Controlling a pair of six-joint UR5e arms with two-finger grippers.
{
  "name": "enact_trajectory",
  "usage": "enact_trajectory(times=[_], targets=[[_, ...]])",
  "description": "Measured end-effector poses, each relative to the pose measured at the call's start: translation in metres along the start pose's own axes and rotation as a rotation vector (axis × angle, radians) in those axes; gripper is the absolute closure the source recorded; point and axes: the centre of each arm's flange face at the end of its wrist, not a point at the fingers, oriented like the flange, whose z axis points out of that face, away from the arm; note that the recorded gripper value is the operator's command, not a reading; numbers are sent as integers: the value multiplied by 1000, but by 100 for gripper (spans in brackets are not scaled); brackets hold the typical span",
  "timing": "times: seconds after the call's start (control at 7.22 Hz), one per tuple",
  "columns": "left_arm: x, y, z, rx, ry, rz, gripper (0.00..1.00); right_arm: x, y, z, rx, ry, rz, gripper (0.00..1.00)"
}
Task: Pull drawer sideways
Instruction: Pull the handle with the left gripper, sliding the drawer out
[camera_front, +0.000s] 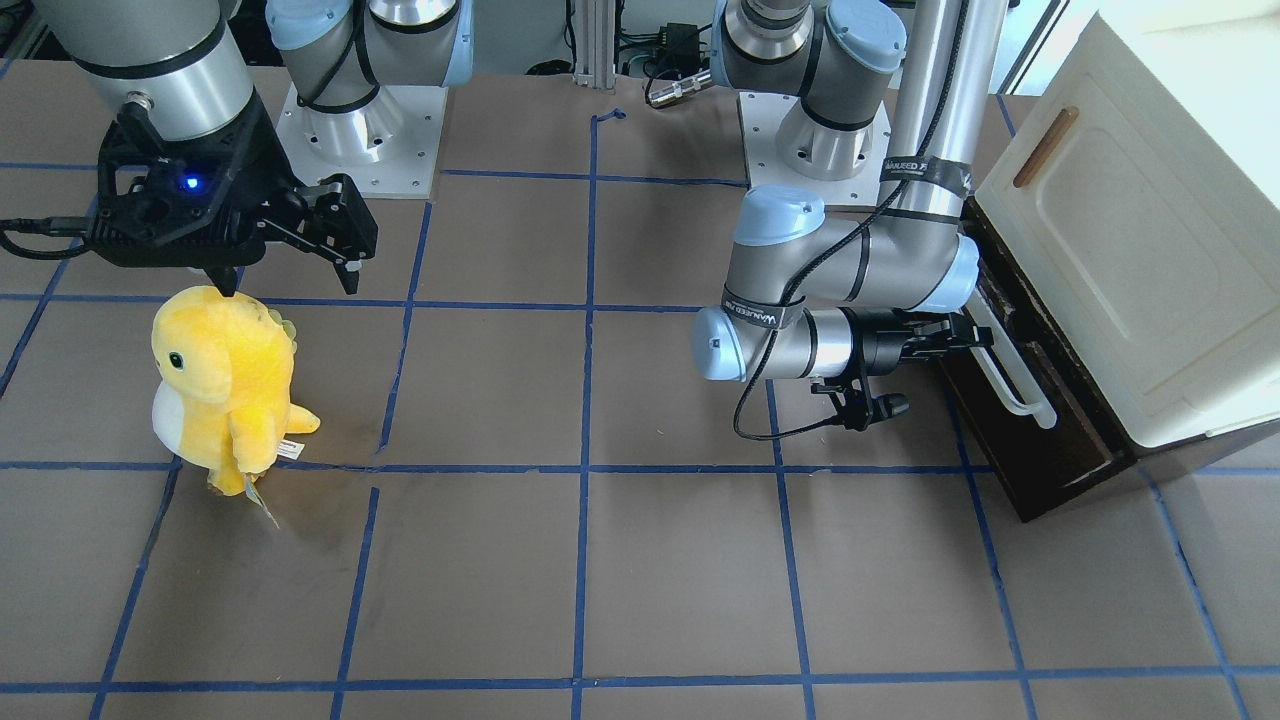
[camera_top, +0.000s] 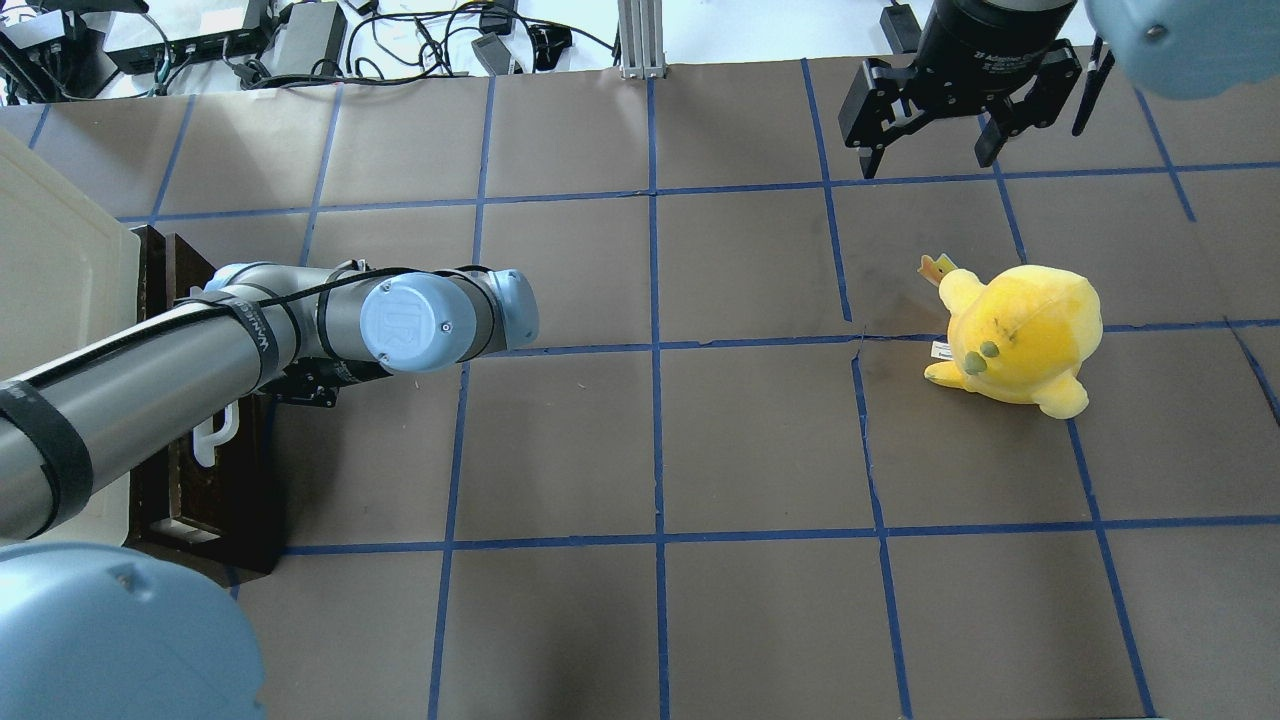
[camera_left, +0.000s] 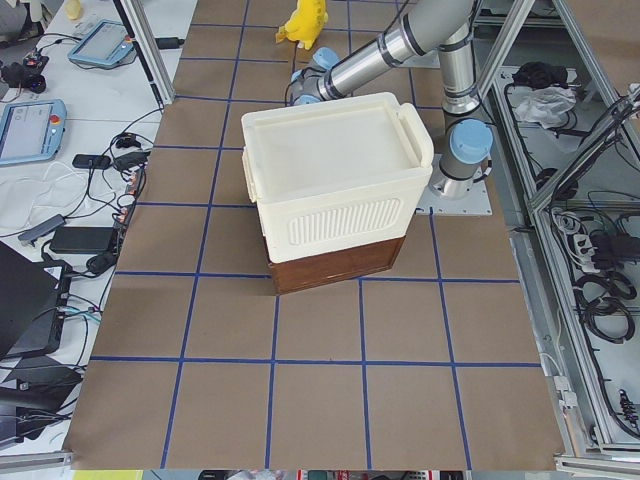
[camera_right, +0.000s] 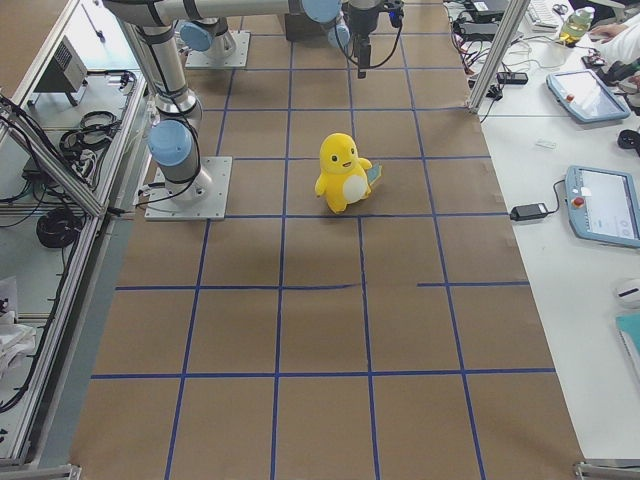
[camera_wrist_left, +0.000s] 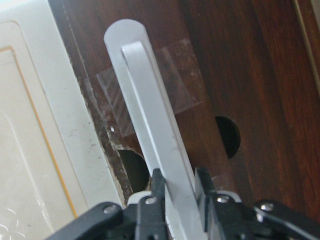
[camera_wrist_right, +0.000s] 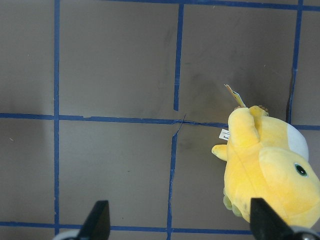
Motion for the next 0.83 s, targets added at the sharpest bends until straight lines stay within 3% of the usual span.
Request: enact_trajectory(times=[0.83], targets=[[3,2,-16,37,-14,5,80,0,0,0,0,-1,0,0]])
